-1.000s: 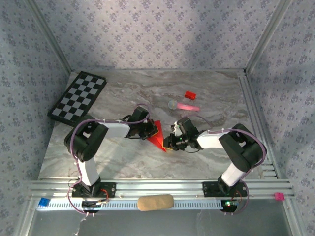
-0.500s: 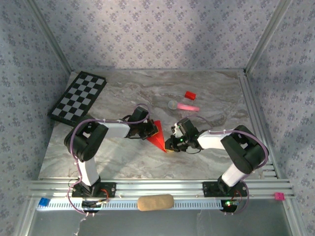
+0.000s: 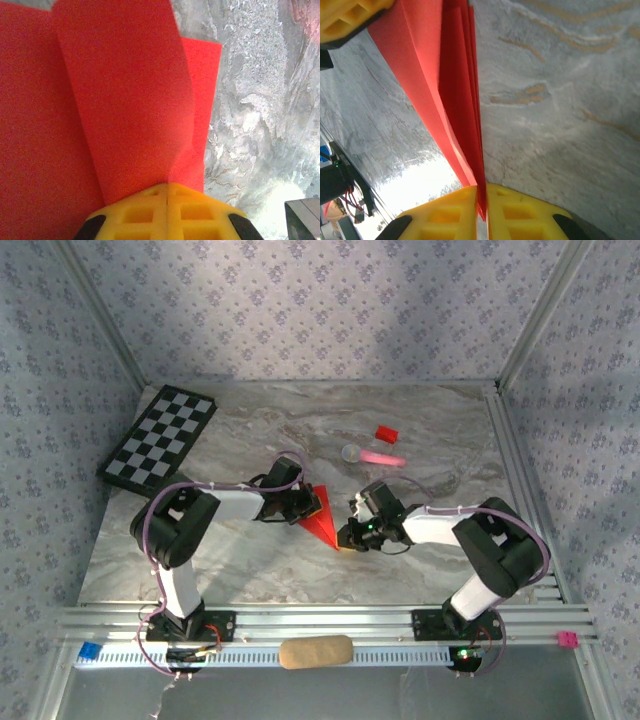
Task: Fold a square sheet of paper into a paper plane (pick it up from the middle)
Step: Fourth fold the wing at the center of the table.
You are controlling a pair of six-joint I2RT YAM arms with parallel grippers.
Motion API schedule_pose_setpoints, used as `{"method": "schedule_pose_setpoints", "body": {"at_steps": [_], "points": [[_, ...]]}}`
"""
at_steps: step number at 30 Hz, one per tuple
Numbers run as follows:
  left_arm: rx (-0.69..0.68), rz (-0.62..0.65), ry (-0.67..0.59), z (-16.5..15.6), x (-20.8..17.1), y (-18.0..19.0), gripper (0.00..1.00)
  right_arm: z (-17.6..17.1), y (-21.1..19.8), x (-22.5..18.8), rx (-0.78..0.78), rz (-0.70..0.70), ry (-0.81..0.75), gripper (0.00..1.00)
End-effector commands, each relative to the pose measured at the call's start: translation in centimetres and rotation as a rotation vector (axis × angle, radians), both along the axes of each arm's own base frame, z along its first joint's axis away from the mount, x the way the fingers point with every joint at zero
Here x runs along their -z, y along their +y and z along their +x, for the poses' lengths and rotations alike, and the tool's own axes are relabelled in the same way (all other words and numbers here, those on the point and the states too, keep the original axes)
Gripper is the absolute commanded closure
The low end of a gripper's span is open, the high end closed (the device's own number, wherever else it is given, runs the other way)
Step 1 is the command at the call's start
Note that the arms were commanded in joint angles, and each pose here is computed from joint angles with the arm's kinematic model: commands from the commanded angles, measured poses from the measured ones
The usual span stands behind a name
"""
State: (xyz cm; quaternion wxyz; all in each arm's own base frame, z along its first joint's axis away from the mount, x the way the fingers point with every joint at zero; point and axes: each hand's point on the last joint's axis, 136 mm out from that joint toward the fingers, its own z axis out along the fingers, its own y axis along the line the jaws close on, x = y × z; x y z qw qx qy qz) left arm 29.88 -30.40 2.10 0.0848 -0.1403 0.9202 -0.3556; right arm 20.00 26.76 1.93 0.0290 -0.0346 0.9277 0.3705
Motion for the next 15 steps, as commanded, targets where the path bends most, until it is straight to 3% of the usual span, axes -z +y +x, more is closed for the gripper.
{"method": "schedule_pose_setpoints", "body": {"at_steps": [1,7,15], "points": [[-0.022,0.079,0.049,-0.5,2.2,1.5,0.95,-2.4,-1.6,1.3,-0.028,-0.072,0.076,0.89],[-0.024,0.078,0.049,-0.5,2.2,1.5,0.95,-3.0,-1.6,1.9,-0.05,-0.071,0.102,0.9],[-0.02,0.076,0.046,-0.5,2.1,1.5,0.95,-1.6,-1.4,-0.9,-0.027,-0.047,0.018,0.8]]}}
